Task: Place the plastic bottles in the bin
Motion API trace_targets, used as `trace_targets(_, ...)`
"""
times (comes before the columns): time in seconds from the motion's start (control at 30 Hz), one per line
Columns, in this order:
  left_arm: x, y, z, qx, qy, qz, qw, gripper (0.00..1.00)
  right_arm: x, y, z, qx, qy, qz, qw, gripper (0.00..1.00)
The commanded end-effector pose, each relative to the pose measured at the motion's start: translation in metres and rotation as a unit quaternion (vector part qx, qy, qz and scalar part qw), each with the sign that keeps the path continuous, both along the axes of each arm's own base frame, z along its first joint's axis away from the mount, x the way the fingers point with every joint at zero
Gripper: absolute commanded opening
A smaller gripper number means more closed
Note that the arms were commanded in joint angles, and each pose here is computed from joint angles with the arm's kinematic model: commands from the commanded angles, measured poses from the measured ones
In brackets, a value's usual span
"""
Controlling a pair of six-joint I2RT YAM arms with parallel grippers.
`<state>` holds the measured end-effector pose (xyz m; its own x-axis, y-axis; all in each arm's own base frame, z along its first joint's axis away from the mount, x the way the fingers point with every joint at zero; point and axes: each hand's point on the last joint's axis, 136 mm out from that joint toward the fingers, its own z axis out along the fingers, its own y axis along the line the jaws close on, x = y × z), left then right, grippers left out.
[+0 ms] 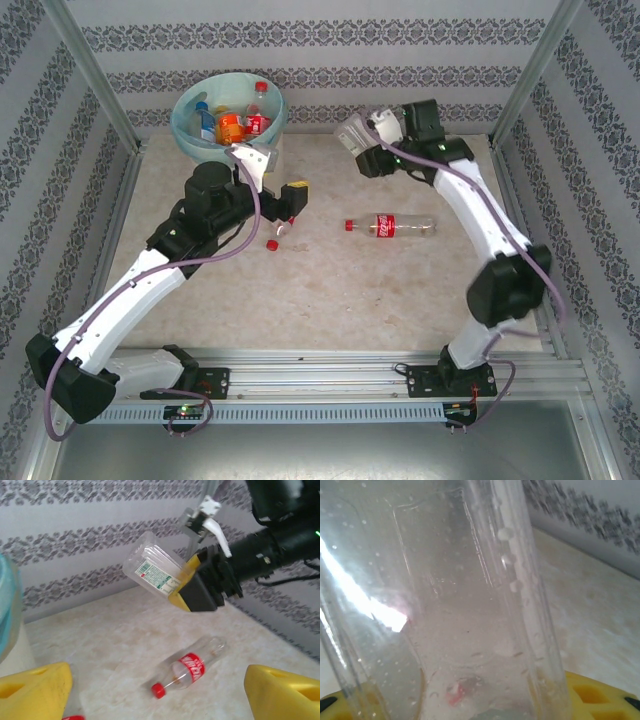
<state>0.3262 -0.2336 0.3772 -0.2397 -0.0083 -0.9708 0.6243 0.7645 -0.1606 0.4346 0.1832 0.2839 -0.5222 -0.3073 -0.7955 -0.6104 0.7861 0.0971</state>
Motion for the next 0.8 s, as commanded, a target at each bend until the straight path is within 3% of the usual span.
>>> trace_targets(0.0,-0.015,-0.011,0.048,-0.077,-0.034,-0.054,0.995,0.9,-0.047,0.041,0.056,0.128,-0.062,0.089,0.986,0.37)
trace_targets(0.17,-0.042,-0.027,0.083,-0.139,-0.053,-0.159,0.976,0.89,-0.121,0.066,0.096,0.221,-0.094,0.192,0.952,0.38)
trace_targets(0.37,-0.086,-0.038,0.109,-0.182,-0.078,-0.275,0.941,0.88,-0.18,0.082,0.124,0.252,-0.102,0.271,0.923,0.38)
trace_targets(0.77,-0.122,-0.033,0.119,-0.21,-0.116,-0.344,0.908,0.82,-0.246,0.108,0.142,0.278,-0.084,0.392,0.873,0.39)
